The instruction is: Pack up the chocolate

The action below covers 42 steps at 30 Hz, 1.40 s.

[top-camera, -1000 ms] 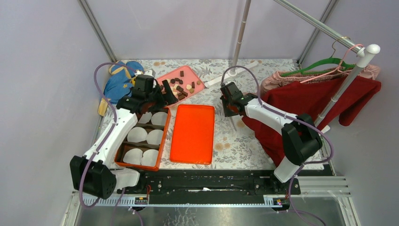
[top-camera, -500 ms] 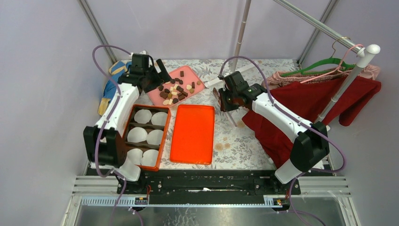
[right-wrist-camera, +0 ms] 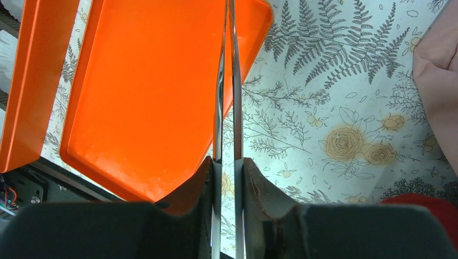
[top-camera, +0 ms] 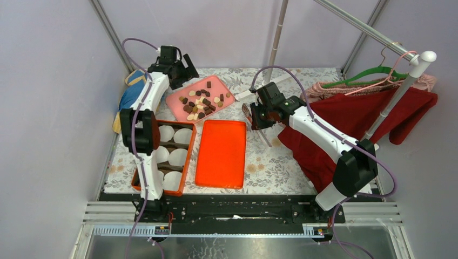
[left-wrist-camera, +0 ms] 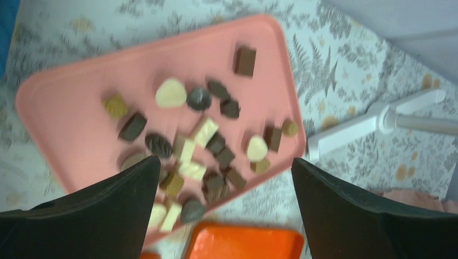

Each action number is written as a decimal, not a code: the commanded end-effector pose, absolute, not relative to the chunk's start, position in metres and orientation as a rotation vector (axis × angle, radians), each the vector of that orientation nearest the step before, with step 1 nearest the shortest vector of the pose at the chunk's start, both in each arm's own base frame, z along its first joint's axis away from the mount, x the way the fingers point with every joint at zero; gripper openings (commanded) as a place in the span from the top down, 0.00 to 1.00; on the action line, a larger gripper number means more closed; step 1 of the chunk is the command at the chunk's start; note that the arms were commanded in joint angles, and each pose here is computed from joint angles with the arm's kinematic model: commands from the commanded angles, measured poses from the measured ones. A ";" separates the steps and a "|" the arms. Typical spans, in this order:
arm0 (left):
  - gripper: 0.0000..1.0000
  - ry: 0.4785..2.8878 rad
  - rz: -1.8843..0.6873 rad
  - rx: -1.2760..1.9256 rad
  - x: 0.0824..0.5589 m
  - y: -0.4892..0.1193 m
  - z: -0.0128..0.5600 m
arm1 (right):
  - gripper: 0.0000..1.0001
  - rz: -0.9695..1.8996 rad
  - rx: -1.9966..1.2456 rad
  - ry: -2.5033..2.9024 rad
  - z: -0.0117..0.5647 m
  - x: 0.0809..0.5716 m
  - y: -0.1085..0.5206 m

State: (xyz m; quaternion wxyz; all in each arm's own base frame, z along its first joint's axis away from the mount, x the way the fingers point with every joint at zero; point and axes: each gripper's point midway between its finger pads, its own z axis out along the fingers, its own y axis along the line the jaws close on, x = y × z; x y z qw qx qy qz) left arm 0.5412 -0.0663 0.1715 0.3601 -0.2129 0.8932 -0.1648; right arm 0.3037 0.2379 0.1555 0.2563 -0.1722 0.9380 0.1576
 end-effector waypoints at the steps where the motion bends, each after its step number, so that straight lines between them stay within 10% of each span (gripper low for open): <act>1: 0.01 2.205 -0.404 -0.543 0.590 -0.048 0.182 | 0.90 0.489 -0.455 2.516 0.166 0.307 0.251; 18: 0.02 2.027 -0.556 -0.655 0.699 -0.051 0.101 | 0.91 0.522 -0.396 2.582 0.153 0.322 0.270; 42: 0.02 2.247 -0.648 -0.443 0.635 -0.084 0.063 | 0.91 0.467 -0.417 2.576 0.157 0.340 0.274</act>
